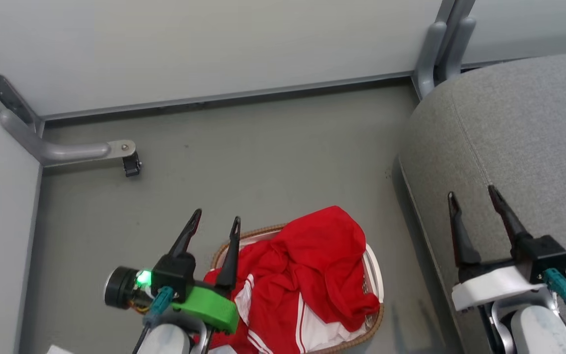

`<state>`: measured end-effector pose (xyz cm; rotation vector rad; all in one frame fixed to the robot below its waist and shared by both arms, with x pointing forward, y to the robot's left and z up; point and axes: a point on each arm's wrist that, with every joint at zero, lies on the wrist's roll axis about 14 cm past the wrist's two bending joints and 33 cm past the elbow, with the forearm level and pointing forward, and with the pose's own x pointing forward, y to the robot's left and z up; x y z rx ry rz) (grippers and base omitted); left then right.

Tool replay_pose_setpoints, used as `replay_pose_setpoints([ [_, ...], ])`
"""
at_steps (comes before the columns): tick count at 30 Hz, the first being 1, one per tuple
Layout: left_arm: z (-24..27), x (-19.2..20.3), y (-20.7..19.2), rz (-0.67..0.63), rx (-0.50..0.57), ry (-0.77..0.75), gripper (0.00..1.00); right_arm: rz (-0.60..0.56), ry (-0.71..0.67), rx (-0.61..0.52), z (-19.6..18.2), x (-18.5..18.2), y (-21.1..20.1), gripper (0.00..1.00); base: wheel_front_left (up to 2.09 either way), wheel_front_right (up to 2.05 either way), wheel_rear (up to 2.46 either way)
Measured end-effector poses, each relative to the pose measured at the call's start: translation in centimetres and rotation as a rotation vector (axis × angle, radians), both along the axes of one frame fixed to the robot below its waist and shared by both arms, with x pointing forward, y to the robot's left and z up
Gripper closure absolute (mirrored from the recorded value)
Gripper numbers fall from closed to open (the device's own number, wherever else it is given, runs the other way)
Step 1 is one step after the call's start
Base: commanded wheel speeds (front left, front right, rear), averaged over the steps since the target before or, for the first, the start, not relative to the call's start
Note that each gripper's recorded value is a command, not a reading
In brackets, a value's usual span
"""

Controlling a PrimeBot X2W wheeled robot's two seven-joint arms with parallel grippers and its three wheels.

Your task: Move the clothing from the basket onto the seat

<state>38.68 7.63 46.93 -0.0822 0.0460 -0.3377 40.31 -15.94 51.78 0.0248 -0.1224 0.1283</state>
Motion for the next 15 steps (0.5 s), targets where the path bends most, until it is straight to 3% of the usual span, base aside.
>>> replay_pose_setpoints([
  [7,-0.9,5.1,-4.2,-0.171,0.087,-0.023,0.00,-0.076,-0.075,-0.006,1.7,4.7,-2.6,0.00,0.00,0.00,0.00],
  [15,-8.5,8.4,-8.6,-0.378,0.195,0.111,0.00,-0.164,-0.133,-0.018,1.8,9.5,-5.8,0.00,0.00,0.00,0.00],
])
